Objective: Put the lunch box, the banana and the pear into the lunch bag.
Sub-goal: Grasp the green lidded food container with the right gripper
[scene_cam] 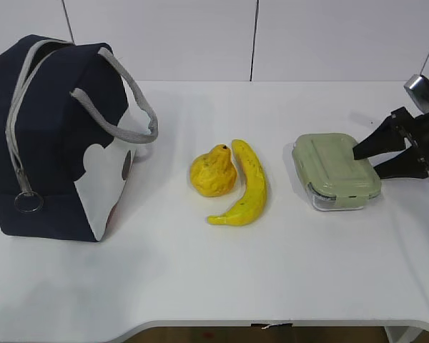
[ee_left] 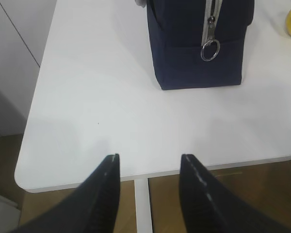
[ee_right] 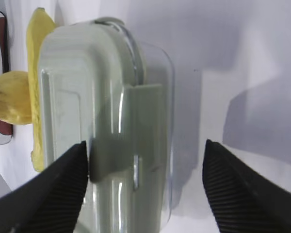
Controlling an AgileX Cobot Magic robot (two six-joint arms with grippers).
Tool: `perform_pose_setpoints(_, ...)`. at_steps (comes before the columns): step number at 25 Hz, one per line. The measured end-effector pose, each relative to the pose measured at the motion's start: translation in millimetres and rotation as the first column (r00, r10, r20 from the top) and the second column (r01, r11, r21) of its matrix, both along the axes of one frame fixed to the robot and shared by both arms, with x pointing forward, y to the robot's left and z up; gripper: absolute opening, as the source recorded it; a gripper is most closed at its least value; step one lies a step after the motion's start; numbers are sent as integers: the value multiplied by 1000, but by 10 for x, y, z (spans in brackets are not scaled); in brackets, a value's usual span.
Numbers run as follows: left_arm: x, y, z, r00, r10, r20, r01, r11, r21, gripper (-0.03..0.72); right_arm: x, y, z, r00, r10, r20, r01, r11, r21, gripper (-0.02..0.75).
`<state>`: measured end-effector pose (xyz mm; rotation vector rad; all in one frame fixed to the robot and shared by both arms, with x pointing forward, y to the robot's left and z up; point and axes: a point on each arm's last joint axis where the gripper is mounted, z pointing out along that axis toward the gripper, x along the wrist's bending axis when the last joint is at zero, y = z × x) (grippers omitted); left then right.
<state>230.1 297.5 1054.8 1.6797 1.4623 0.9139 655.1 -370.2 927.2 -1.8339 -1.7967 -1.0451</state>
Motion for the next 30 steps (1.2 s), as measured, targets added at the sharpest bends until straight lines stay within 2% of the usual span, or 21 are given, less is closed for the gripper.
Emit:
perform_pose_setpoints(12,0,0,0,1000,0,0,0,1000,0,308,34,29,20,999,-2,44,1,1000,26,578)
perform_pose_setpoints(18,0,0,0,1000,0,0,0,1000,0,308,61,209,19,998,44,50,-46,999,23,578)
perform_pose_setpoints(23,0,0,0,1000,0,0,0,1000,0,308,62,225,15,997,55,55,-56,998,19,577)
perform_pose_setpoints(30,0,0,0,1000,0,0,0,1000,0,308,69,227,-94,998,59,29,-60,998,35,497)
